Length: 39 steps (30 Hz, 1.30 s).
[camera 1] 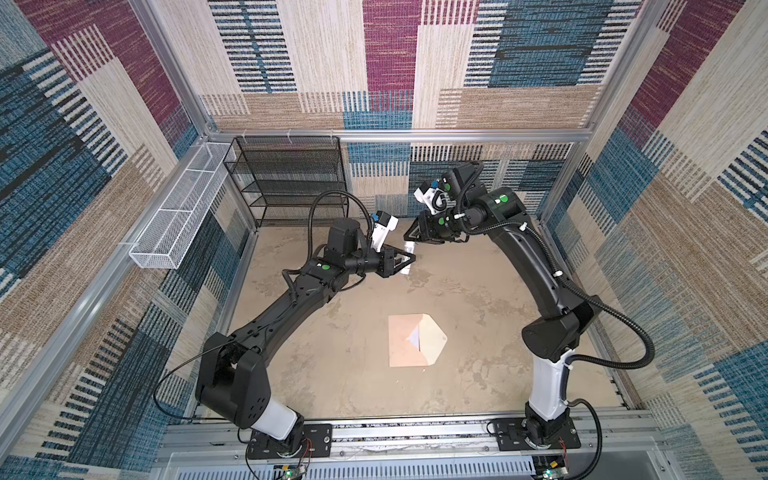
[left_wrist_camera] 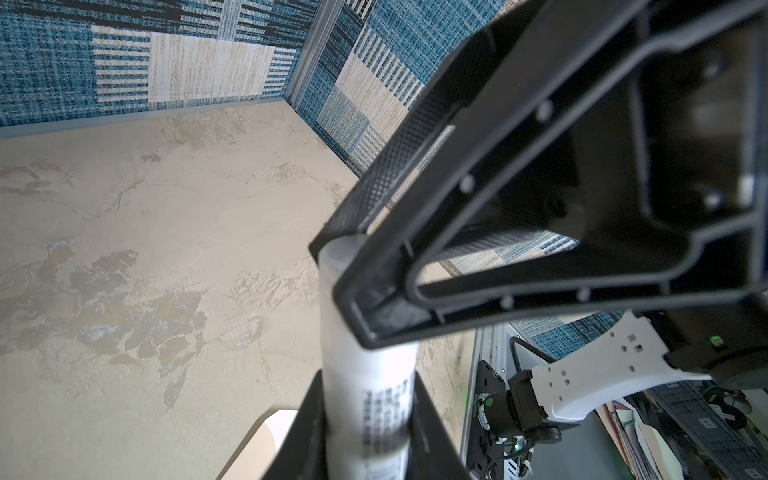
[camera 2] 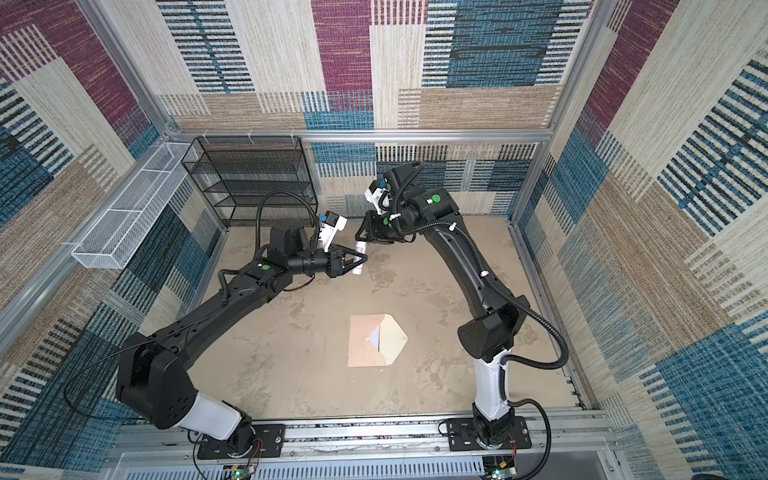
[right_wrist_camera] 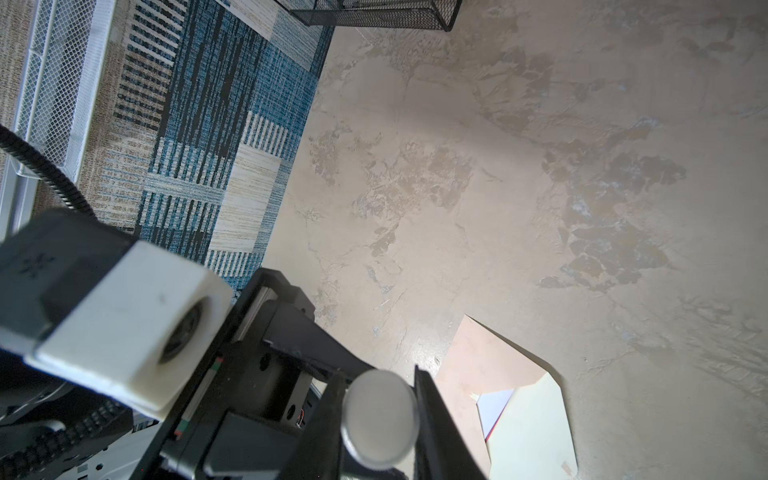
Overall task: Place the letter into the envelope and seal it
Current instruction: 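Pull the right gripper away to twist off the glue stick cap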
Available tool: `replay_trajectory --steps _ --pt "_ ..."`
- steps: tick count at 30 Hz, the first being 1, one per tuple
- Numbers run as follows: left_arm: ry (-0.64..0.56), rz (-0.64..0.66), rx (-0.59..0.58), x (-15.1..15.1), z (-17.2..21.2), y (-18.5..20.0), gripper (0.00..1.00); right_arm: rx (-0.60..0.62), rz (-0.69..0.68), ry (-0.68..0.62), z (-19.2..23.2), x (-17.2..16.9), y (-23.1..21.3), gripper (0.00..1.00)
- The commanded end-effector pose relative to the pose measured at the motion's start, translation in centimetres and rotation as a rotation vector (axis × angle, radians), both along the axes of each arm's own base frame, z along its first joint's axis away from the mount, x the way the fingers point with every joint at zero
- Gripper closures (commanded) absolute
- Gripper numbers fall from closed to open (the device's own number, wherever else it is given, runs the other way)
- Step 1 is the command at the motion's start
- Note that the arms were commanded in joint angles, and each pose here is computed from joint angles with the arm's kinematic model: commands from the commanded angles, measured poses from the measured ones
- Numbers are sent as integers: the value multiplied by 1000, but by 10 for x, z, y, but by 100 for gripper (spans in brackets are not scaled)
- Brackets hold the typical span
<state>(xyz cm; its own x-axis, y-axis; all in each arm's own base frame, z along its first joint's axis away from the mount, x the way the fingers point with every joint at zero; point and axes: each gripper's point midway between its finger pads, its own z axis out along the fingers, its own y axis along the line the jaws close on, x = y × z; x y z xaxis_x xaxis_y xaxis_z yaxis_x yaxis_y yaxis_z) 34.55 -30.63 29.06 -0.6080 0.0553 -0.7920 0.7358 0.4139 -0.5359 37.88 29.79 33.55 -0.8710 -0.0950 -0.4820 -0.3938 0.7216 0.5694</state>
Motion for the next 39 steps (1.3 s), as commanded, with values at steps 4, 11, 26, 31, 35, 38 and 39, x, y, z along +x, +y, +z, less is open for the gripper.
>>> replay_trajectory --steps 4,11,26,31,35,38,39 --pt "115 -56 81 -21 -33 4 100 74 -52 -172 35 31 2 93" --pt "125 -37 93 -20 -37 6 100 106 -55 -173 42 32 4 97" --pt "148 -14 110 -16 -42 8 100 100 -67 -203 47 36 0 100" --pt "157 -7 119 -15 -46 9 100 110 -70 -205 49 37 1 100" --pt "188 8 143 -15 -57 11 100 115 -100 -226 55 43 -5 100" --pt "218 18 165 -14 -65 12 100 113 -114 -233 57 48 -9 100" --pt "228 21 172 -14 -68 13 100 113 -118 -233 57 50 -10 100"
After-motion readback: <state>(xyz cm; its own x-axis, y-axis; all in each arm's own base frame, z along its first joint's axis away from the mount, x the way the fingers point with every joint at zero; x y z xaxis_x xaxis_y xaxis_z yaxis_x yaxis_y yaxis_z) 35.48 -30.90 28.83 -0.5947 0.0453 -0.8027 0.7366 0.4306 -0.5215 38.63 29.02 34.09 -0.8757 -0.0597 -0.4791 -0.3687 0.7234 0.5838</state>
